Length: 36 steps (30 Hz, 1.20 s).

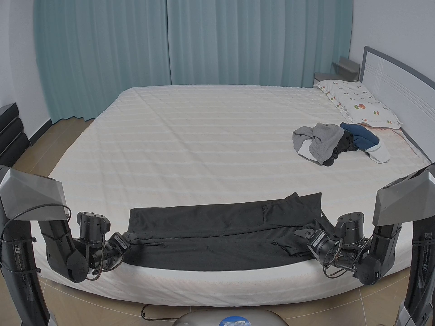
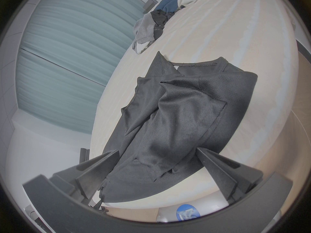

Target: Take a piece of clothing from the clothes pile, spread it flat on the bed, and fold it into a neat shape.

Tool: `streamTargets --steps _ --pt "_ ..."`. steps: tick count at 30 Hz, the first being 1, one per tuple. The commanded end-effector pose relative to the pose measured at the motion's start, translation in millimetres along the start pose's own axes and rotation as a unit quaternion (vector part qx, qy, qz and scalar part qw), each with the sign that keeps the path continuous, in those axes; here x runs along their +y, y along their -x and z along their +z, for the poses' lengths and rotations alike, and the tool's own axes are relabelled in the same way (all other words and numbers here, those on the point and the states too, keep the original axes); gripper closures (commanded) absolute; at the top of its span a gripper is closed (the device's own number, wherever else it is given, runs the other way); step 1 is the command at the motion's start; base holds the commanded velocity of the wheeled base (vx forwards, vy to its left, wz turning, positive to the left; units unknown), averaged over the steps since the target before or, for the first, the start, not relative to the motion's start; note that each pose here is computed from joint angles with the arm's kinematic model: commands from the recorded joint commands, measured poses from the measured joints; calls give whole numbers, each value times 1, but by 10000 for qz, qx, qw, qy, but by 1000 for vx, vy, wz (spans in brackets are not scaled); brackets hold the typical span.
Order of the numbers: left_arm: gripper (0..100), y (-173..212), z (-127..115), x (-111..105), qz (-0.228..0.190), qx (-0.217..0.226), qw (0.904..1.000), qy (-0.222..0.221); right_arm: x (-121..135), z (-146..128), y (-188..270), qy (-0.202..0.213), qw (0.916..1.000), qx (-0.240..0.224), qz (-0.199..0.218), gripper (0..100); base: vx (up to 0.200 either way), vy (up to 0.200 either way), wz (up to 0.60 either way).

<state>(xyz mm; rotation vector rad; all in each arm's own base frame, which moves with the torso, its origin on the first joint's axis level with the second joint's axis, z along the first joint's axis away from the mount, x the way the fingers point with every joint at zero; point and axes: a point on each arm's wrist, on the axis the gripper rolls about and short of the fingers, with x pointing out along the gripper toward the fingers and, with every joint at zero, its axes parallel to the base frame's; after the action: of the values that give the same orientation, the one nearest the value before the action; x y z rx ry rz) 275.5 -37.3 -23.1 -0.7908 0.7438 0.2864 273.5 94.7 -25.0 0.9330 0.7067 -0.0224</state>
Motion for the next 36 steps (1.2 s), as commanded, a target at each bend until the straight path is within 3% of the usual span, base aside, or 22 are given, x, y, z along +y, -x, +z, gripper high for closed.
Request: streamTargets --steps 1,14,15,36 --pt "0 0 0 0 3 -2 10000 7 -4 -3 -7 9 10000 25 -76 0 0 0 0" --pt "0 0 0 0 -9 -12 10000 8 -3 -2 -15 21 9996 -185 -225 0 0 0 0" --pt "0 1 1 -1 -15 -16 10000 8 -3 -2 -15 25 9995 -190 -236 100 0 0 0" --pt "0 0 0 0 3 -2 10000 7 5 0 6 35 9997 -224 -132 100 0 0 0"
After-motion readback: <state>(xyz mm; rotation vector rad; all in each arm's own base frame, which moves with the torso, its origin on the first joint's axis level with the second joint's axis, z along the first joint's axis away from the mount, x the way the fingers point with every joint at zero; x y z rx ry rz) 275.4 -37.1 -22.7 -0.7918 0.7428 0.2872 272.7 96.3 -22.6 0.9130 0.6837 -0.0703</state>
